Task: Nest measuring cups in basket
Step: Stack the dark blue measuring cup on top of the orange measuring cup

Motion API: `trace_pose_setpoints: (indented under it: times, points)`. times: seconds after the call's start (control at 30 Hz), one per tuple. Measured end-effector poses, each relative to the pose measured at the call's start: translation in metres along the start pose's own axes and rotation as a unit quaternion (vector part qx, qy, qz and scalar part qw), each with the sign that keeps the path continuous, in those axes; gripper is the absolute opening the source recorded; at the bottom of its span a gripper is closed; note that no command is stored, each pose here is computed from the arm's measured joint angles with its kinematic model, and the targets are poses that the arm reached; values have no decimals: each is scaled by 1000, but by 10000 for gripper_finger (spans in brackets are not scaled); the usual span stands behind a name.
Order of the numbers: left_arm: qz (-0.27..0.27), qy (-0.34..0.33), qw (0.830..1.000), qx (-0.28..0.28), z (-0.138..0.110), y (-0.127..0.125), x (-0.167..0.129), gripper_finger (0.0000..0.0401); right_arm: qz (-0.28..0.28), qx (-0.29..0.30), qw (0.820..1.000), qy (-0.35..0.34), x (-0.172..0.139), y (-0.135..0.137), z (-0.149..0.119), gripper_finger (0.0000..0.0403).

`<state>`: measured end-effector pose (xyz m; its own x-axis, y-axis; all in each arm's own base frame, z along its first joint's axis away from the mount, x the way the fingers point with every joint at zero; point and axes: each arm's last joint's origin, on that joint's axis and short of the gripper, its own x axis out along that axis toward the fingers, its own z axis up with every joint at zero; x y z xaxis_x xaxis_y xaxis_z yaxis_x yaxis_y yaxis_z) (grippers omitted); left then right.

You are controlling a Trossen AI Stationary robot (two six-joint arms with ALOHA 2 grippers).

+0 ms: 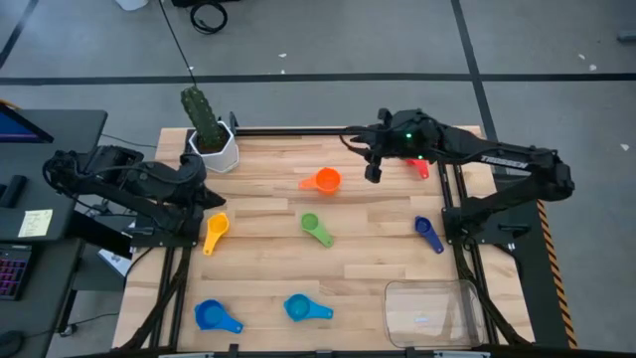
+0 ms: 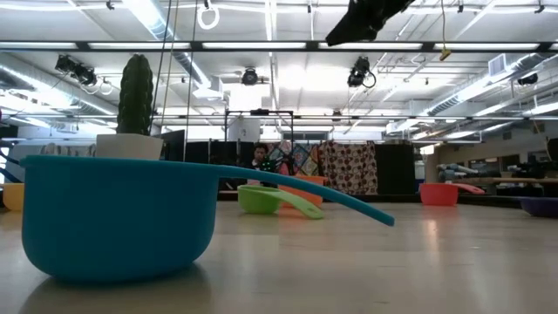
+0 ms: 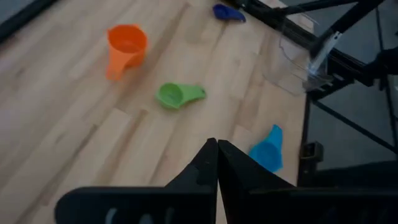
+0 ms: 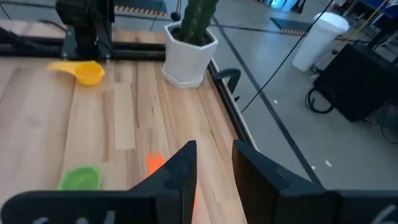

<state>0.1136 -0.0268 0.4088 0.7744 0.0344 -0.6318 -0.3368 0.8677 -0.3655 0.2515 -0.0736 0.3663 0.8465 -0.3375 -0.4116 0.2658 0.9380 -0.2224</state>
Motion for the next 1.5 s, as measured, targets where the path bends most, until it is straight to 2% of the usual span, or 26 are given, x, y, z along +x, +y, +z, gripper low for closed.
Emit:
trace_pose_setpoints:
  times: [0.13, 0.27, 0.33, 0.43, 0.73, 1.0, 1.2, 1.33, 1.5]
  points:
    - [-26, 24, 999, -12, -1, -2, 0, 9, -1, 1, 1000, -20, -10, 0, 4, 106]
    - [-61, 63, 993, -83, -4, -5, 0, 9, 3, -25, 999, -42, -19, 3, 9, 106]
    - [-65, 80, 988, -111, -6, -8, 1, 7, 6, -41, 998, -49, -24, 5, 10, 106]
    - [-58, 111, 984, -124, -11, -15, 7, 4, 14, -69, 996, -56, -32, 9, 12, 106]
    - [9, 211, 954, -211, -35, -52, 37, 4, 39, -122, 989, -79, -67, 17, 12, 106]
    - [162, 267, 899, -308, -81, -86, 61, 8, 41, -123, 984, -118, -95, 16, 14, 107]
    - [211, 270, 888, -305, -108, -110, 83, 11, 39, -121, 982, -139, -109, 14, 14, 107]
    - [229, 274, 886, -297, -123, -123, 102, 12, 36, -119, 981, -149, -116, 12, 14, 107]
    - [248, 281, 875, -307, -137, -134, 124, 16, 35, -118, 980, -154, -119, 12, 14, 107]
